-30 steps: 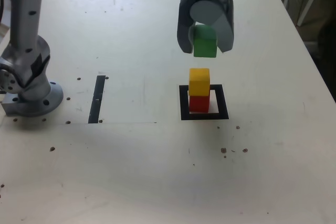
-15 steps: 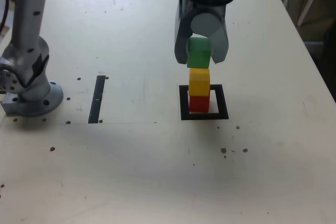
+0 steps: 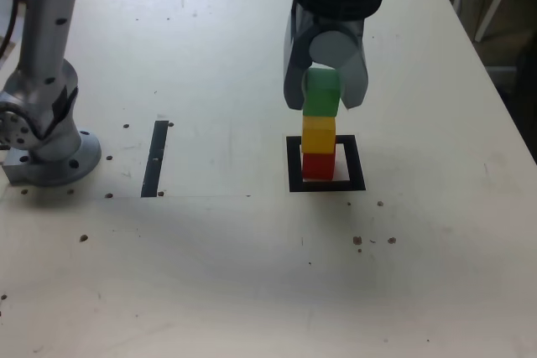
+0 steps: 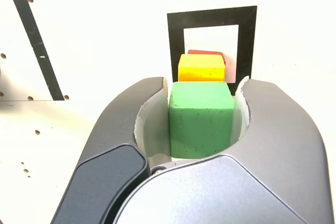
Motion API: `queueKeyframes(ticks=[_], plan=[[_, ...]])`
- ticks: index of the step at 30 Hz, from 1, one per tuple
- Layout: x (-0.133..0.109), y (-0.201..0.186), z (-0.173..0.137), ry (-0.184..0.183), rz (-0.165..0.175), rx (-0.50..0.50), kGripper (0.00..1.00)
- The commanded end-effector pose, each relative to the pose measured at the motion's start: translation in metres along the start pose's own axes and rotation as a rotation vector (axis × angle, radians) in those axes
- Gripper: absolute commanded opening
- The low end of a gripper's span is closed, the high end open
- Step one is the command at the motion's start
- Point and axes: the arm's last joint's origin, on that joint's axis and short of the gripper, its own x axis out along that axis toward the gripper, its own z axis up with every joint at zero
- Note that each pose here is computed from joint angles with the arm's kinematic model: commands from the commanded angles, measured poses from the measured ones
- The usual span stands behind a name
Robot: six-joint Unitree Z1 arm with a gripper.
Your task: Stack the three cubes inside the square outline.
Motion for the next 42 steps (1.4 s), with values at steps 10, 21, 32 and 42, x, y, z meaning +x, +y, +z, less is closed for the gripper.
queueKeyframes(ticks=[10, 21, 32, 42], plan=[[0.011, 0.002, 0.005, -0.006, -0.016, 0.000, 0.39], [0.015, 0.001, 0.006, -0.002, -0.022, 0.005, 0.85], [0.014, 0.004, 0.002, 0.001, -0.015, 0.003, 0.93], [-0.011, 0.014, -0.034, -0.051, 0.028, -0.010, 0.99]])
